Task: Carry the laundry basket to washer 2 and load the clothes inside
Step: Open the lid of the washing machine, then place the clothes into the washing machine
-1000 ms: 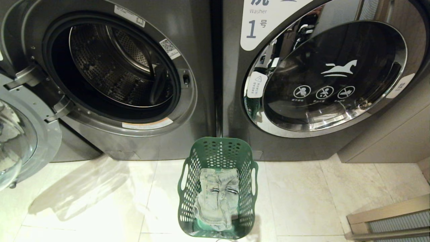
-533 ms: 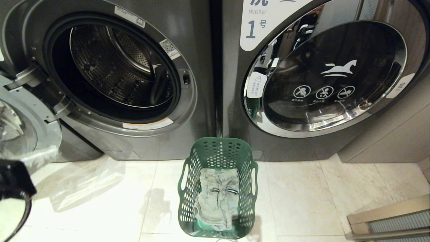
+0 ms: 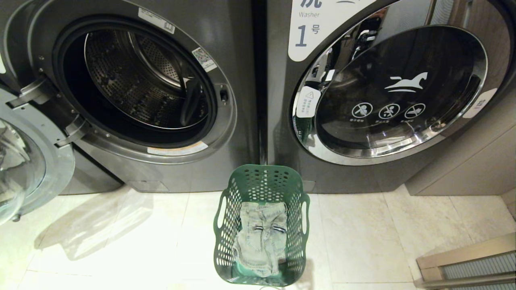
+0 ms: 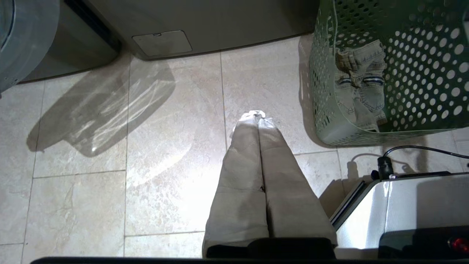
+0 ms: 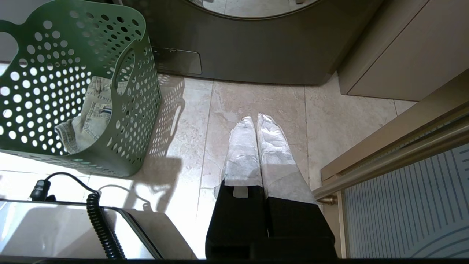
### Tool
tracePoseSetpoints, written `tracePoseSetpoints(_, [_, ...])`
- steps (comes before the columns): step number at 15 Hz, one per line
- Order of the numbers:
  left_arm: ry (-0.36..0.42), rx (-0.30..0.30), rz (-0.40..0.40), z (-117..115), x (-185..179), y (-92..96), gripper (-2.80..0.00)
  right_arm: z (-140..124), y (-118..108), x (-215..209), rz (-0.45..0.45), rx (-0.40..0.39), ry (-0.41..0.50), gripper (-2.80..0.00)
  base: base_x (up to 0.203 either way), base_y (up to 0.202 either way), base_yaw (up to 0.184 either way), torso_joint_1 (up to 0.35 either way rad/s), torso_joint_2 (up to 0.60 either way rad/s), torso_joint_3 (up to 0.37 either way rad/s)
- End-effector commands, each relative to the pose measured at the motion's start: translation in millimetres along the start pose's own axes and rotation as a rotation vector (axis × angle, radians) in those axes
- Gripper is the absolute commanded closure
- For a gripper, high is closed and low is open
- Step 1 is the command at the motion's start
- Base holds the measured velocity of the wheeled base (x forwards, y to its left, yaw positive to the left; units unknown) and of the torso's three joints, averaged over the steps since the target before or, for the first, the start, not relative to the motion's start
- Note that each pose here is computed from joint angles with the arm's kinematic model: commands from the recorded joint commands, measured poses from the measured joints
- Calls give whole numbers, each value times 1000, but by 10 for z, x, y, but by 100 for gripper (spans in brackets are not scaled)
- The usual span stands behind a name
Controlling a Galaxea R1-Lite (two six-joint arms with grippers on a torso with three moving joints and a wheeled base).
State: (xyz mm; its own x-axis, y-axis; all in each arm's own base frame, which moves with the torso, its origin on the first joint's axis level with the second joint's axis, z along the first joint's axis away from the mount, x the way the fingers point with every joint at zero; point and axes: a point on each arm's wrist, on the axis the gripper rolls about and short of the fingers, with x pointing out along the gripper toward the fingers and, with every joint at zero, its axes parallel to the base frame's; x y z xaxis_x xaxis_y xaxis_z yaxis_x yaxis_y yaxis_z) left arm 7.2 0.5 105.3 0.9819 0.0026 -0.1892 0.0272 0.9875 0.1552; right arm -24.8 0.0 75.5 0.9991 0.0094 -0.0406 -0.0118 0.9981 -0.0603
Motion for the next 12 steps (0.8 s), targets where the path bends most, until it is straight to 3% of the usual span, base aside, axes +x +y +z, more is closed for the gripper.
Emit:
tracePoseSetpoints(1, [-123,-6,9,-189,-158,-32,0,0,0,0,1,-1,0,0,0,0,0,0,0,0])
tracePoseSetpoints(3, [-206,-21,-10,-293,-243,-55,0,1,0,0,1,0,0,0,0,0,0,0,0,0])
tracePoseSetpoints(5, [-191,-93,-19,-341,-239,-64,0,0,0,0,1,-1,1,0,0,0,0,0,0,0])
tracePoseSetpoints(12, [-189,-86,-16,-343,-239,-64,0,2,0,0,1,-1,-1,0,0,0,0,0,0,0])
